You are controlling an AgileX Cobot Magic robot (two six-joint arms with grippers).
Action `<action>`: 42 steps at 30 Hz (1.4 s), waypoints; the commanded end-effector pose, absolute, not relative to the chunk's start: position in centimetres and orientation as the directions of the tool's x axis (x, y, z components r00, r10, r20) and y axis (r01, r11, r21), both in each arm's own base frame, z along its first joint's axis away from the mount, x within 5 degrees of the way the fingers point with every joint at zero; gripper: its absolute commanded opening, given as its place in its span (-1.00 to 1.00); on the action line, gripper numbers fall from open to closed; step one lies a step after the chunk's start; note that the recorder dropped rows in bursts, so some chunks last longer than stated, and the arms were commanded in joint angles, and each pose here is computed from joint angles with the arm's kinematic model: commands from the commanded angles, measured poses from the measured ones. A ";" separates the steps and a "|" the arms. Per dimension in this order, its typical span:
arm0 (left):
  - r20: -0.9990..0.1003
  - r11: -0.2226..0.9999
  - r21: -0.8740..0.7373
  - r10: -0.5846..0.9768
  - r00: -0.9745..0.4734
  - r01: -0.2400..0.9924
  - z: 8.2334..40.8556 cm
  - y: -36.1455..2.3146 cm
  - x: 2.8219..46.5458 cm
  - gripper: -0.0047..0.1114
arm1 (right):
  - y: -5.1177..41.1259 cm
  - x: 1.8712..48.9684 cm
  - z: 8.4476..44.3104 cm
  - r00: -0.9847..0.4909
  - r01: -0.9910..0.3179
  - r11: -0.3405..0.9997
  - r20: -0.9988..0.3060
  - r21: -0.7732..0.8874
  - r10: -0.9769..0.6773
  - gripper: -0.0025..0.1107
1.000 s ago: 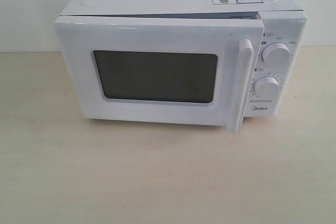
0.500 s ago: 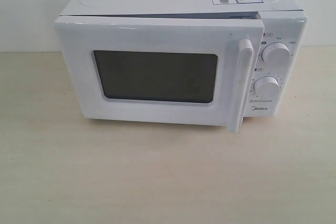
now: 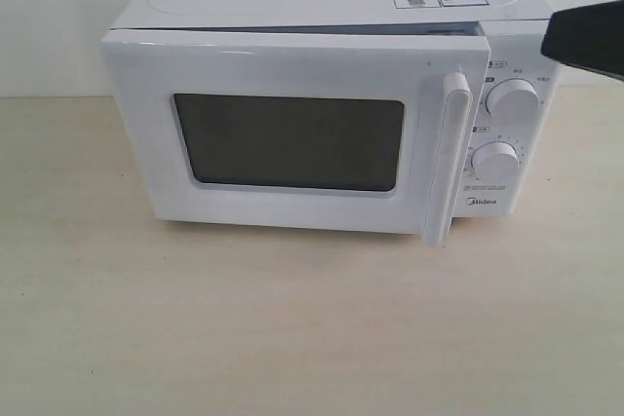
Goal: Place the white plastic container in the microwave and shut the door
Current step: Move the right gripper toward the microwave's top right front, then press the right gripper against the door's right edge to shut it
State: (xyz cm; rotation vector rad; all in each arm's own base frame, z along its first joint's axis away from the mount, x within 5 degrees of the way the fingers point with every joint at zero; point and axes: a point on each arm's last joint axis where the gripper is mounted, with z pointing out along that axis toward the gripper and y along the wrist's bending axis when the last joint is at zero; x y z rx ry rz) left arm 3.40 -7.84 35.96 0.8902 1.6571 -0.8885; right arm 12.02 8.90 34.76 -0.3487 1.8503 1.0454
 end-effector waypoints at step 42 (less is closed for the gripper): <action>-0.963 0.455 -0.168 0.114 -0.245 0.874 35.9 -7.8 3.3 -0.84 | 23.3 22.1 23.0 -0.070 -0.239 0.957 -0.986 0.162 0.149 -0.96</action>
